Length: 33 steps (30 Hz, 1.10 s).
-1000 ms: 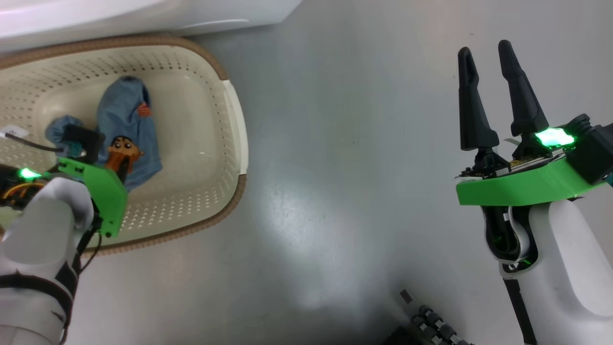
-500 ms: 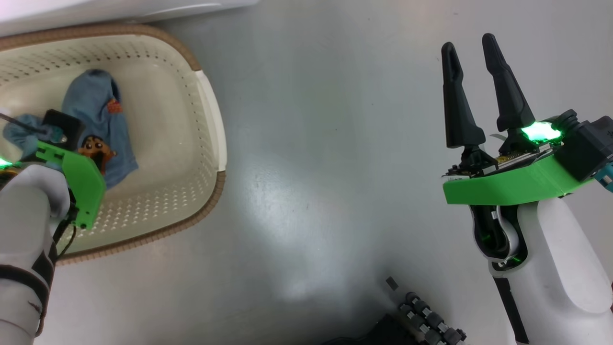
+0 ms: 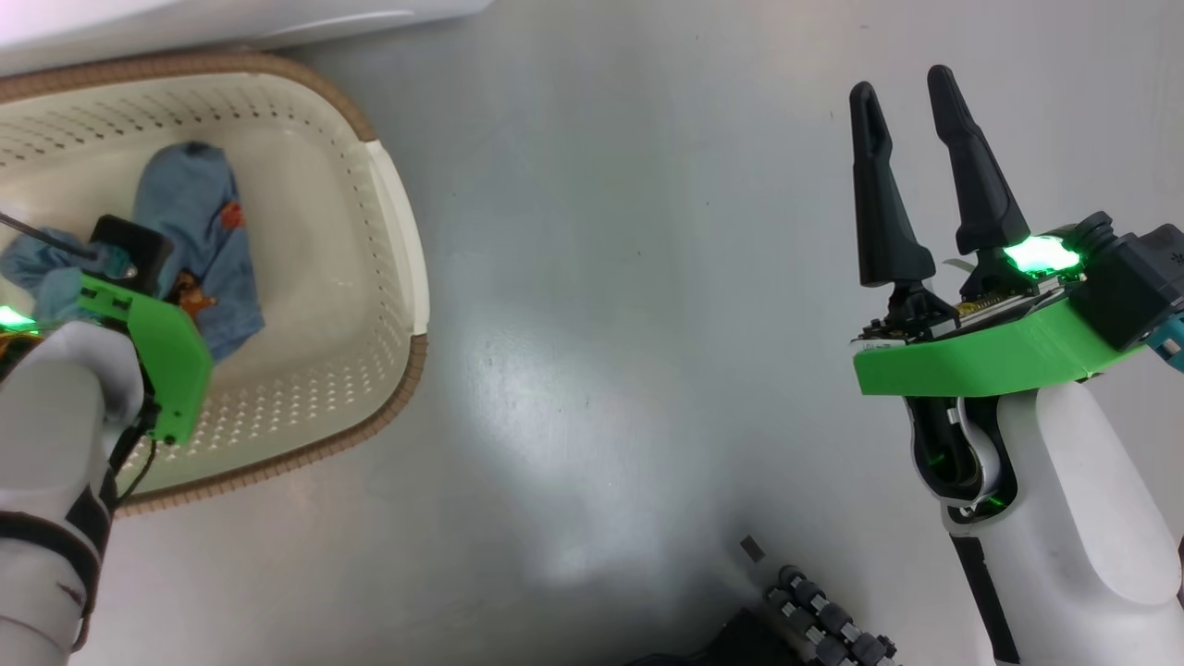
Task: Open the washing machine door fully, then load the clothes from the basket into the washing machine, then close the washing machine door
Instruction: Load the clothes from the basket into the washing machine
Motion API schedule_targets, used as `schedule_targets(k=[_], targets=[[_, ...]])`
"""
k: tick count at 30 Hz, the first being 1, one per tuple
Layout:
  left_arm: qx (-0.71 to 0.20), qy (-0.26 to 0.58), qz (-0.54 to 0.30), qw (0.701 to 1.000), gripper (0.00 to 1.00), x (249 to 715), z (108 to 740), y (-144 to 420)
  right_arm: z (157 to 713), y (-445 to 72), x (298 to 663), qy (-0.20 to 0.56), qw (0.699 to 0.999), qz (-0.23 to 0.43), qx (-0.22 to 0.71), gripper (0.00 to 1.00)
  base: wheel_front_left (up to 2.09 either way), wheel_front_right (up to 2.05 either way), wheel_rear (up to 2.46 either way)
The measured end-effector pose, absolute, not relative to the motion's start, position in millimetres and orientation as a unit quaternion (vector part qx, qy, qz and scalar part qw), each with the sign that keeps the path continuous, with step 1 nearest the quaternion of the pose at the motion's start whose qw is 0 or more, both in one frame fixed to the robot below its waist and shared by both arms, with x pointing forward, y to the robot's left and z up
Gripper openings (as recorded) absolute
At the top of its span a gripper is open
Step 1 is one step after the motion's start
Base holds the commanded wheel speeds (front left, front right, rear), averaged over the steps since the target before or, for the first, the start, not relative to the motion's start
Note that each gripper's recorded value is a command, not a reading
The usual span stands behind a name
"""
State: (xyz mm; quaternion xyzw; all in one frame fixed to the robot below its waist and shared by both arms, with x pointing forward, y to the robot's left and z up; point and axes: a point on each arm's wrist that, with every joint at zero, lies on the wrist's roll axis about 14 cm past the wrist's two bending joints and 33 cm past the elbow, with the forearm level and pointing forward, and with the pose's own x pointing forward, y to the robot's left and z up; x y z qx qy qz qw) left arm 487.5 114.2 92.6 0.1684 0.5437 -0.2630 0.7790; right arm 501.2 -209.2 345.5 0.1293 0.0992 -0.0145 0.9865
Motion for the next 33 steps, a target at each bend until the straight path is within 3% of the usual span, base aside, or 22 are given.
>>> schedule_targets(k=[17, 33], targets=[[0.022, 0.425, -0.208, 0.881, 0.00, 506, 173, 91, 397, -204, 505, 0.045, 0.989, -0.002, 0.139, 1.00, 0.00, 0.00, 0.00], [-0.046, 0.328, -0.169, 0.928, 0.00, 498, 270, 99, 431, -203, 466, 0.034, 0.989, 0.000, 0.145, 1.00, 0.00, 0.00, 0.00]])
